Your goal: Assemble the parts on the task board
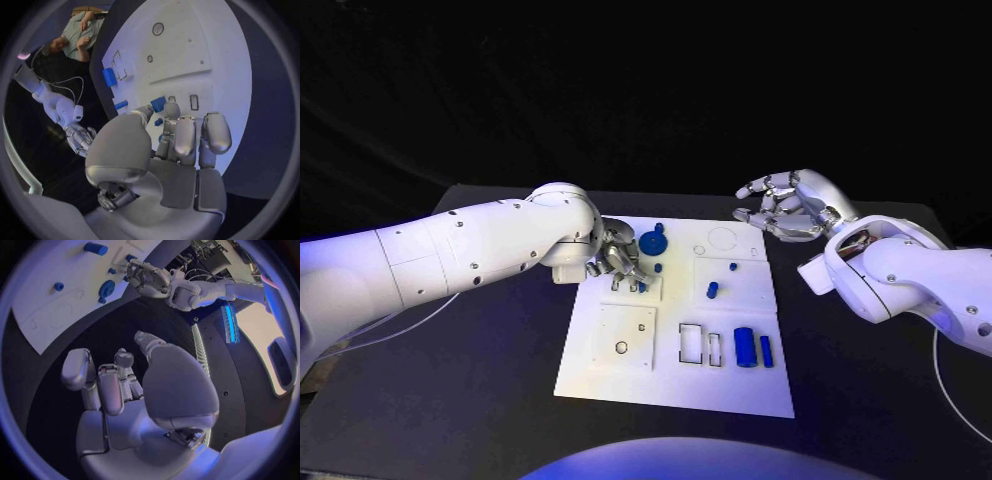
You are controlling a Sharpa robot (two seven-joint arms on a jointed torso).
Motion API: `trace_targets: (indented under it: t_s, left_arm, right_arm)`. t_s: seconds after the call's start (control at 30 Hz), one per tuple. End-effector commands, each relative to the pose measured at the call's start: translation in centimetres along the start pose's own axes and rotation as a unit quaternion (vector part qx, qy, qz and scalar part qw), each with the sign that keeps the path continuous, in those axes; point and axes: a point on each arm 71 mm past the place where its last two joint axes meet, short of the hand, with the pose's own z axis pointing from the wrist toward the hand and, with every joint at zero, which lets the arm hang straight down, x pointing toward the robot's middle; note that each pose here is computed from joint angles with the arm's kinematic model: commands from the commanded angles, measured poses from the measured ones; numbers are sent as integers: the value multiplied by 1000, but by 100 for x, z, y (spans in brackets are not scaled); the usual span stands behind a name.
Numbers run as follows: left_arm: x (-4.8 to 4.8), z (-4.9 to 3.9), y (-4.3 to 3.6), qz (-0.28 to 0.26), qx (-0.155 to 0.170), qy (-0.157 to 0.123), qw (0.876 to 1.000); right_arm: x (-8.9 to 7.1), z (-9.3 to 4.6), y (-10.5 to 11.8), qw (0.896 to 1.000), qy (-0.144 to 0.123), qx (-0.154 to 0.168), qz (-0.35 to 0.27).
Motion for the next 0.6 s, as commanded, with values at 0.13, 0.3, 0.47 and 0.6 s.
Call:
trace_targets:
  t_s: [0.13,0.3,0.47,0.6]
  left_arm:
    - [18,15,-13,-3,3,10,1000]
    - [23,16,-5,-8,3,11,1000]
    - [30,8,6,-16,6,15,1000]
    - [36,-1,9,-26,9,17,999]
  right_arm:
    - [16,2,1,1000,7,0,0]
    - [16,3,-1,1000,8,1,-1]
    - [20,6,-3,1000,9,2,-1]
    - [21,7,-6,1000,9,2,-1]
